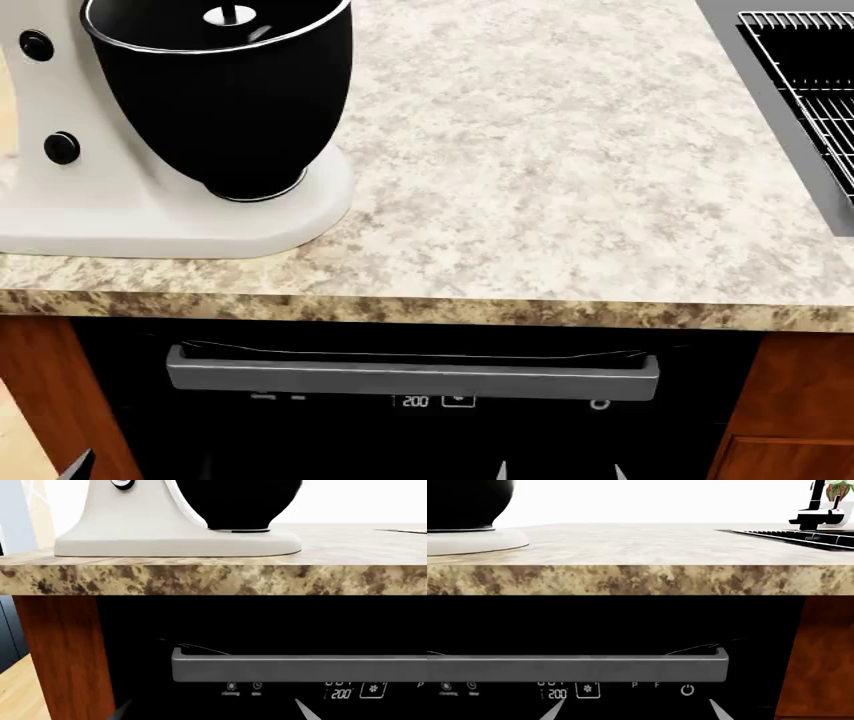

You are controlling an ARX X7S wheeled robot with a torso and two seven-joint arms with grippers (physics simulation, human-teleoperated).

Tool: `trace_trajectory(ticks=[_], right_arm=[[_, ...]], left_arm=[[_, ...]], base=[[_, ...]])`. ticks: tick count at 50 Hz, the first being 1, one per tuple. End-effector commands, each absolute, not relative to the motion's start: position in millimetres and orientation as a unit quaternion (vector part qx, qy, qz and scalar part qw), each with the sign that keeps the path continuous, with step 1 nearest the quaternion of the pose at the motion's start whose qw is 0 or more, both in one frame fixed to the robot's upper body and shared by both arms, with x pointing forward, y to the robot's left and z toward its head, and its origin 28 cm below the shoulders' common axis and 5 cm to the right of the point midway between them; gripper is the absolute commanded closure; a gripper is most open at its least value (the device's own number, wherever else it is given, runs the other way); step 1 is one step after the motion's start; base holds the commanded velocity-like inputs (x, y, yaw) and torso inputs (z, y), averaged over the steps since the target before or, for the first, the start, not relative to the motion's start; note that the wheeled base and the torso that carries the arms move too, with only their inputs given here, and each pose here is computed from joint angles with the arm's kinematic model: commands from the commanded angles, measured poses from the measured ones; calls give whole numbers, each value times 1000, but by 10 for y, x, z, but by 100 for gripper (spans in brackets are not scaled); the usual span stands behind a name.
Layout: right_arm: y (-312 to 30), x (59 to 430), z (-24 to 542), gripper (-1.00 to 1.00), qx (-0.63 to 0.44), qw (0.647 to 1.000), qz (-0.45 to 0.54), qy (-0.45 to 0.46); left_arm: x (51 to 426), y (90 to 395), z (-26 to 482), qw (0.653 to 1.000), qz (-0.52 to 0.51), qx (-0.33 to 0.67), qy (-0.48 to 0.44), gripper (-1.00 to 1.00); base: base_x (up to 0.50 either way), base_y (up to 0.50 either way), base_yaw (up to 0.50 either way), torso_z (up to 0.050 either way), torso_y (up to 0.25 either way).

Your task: Open the stand mixer head.

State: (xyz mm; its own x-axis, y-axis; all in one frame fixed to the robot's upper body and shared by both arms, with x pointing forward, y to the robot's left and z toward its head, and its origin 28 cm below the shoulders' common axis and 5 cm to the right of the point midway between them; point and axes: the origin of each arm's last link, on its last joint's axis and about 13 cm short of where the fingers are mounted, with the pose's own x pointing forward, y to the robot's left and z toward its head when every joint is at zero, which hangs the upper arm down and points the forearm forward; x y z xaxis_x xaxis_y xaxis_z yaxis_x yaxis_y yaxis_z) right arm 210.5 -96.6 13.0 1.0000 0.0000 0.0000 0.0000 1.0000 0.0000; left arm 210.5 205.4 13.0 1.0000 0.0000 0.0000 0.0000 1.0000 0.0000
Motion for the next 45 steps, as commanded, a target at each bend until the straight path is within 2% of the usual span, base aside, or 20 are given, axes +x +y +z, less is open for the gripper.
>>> trace_trajectory(ticks=[1,12,14,15,16,24,30,32,36,45], right_arm=[[-972,2110,127,-100,7,1000,-3,10],[-985,2147,108,-100,4,1000,-13,27],[-980,2150,115,-100,2,1000,-13,27],[-730,2348,-748,-100,96,990,14,102],[-983,2153,107,-100,3,999,-15,30],[-992,2169,235,-100,2,1000,-22,20],[-983,2177,1474,-100,-34,991,8,-126],[-1006,2166,1701,-100,-58,986,9,-157],[-1057,2142,1858,-100,-64,981,9,-182],[-1061,2160,1821,-100,-65,980,9,-189]], left_arm=[[2108,2051,122,1000,-5,-2,7,-100],[2082,2066,133,1000,2,10,-4,-100],[2095,2064,127,999,11,25,23,-100],[2277,1892,-754,995,-41,71,52,-100],[2100,2066,141,1000,16,22,10,-100],[2149,2051,380,1000,25,13,10,-100],[2113,2178,1711,990,21,-45,-135,-100],[2056,2167,1918,984,14,-43,-173,-100],[2010,2170,2065,978,15,-38,-203,-100],[2031,2200,2105,974,29,-49,-219,-100]], base=[[0,0,0,0,0],[0,0,0,0,0],[0,0,0,0,0],[0,0,0,0,0],[0,0,0,0,0],[0,0,0,0,0],[0,0,0,0,0],[0,0,0,0,0],[0,0,0,0,0],[0,0,0,0,0]])
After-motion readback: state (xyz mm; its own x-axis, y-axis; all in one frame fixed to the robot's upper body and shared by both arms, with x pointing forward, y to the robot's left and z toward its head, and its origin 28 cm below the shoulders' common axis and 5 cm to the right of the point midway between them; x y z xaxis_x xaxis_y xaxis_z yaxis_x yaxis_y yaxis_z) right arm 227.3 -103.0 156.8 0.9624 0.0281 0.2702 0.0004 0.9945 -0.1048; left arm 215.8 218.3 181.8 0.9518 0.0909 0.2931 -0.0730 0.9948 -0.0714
